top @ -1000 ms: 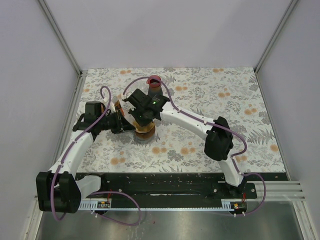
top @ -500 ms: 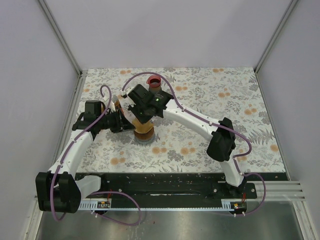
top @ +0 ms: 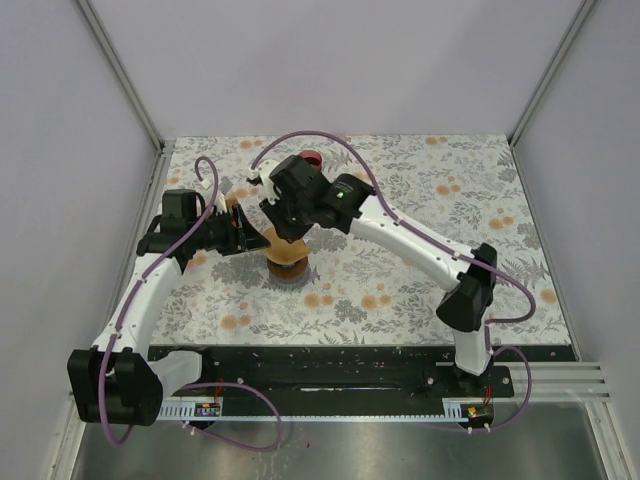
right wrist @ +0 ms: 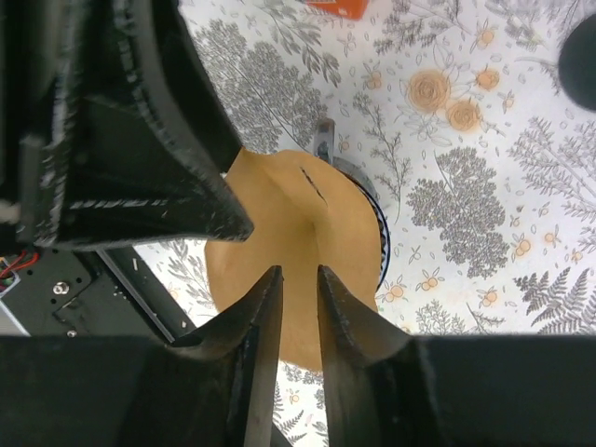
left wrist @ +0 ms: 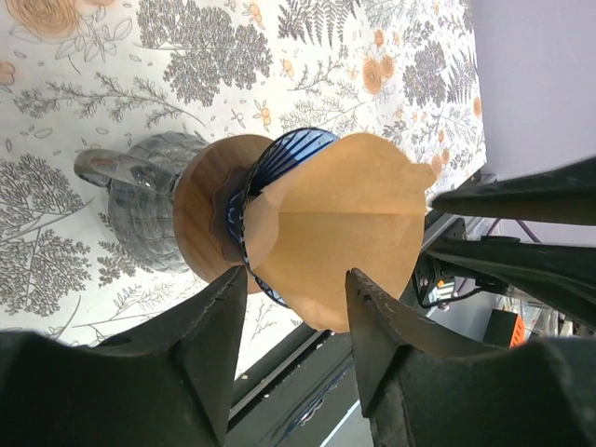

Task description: Place the coffee filter in the dripper

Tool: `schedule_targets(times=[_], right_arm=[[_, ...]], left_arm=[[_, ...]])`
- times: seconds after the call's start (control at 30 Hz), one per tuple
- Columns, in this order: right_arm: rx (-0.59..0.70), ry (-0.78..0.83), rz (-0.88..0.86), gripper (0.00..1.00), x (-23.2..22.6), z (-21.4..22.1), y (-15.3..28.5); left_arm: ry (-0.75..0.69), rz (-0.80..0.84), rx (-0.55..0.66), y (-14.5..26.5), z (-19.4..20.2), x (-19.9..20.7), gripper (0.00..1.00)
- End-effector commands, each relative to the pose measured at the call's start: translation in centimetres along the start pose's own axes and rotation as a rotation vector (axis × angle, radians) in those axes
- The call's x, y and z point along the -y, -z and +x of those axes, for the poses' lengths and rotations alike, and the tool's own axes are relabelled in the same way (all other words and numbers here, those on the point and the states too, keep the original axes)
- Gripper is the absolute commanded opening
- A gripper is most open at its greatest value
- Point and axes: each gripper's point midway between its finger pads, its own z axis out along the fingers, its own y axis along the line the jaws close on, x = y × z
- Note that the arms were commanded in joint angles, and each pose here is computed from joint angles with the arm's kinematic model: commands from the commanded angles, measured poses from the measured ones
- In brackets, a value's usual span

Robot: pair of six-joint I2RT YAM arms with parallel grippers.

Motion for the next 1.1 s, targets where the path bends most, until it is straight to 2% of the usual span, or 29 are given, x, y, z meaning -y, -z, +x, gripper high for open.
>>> schedule_targets(times=[0.0, 0.27, 0.47, 0.6, 0.7, 0.8, 0.93, 1.07], right_arm=[[0.145, 0.037, -0.046, 0.33, -0.5, -3.0, 4.7], [0.13, 0.066, -0.043, 0.36, -0.3, -2.2, 4.5], [0.132, 0.071, -0.057, 0.35, -0.5, -1.9, 4.7], [0.06, 0.052, 0.064, 0.35, 1.6, -0.3, 2.7], [0.049, 0.042, 0.148, 0.47, 3.1, -0.1, 2.4], [0.075, 0.031, 0.16, 0.54, 3.9, -0.4, 2.6], [0.038, -0.018, 0.183, 0.55, 5.5, 0.8, 1.4], [0.009, -0.049, 0.089, 0.55, 5.6, 2.4, -0.6]], left_arm=[[-0.103, -0.006, 0.064, 1.3, -2.4, 1.3, 0.53], [-0.102, -0.05, 0.059, 1.2, -2.2, 0.3, 0.57], [-0.136, -0.095, 0.095, 1.8, -3.6, 0.1, 0.58], [-0.102, -0.1, 0.082, 1.2, -2.8, -0.8, 0.59], [-0.075, -0.091, 0.072, 0.8, -2.2, -1.1, 0.6], [-0.073, -0.101, 0.072, 0.4, -2.2, -1.5, 0.62], [-0.075, -0.119, 0.072, -0.2, -2.0, -2.2, 0.62], [-0.08, -0.133, 0.073, -0.4, -2.0, -2.7, 0.6]])
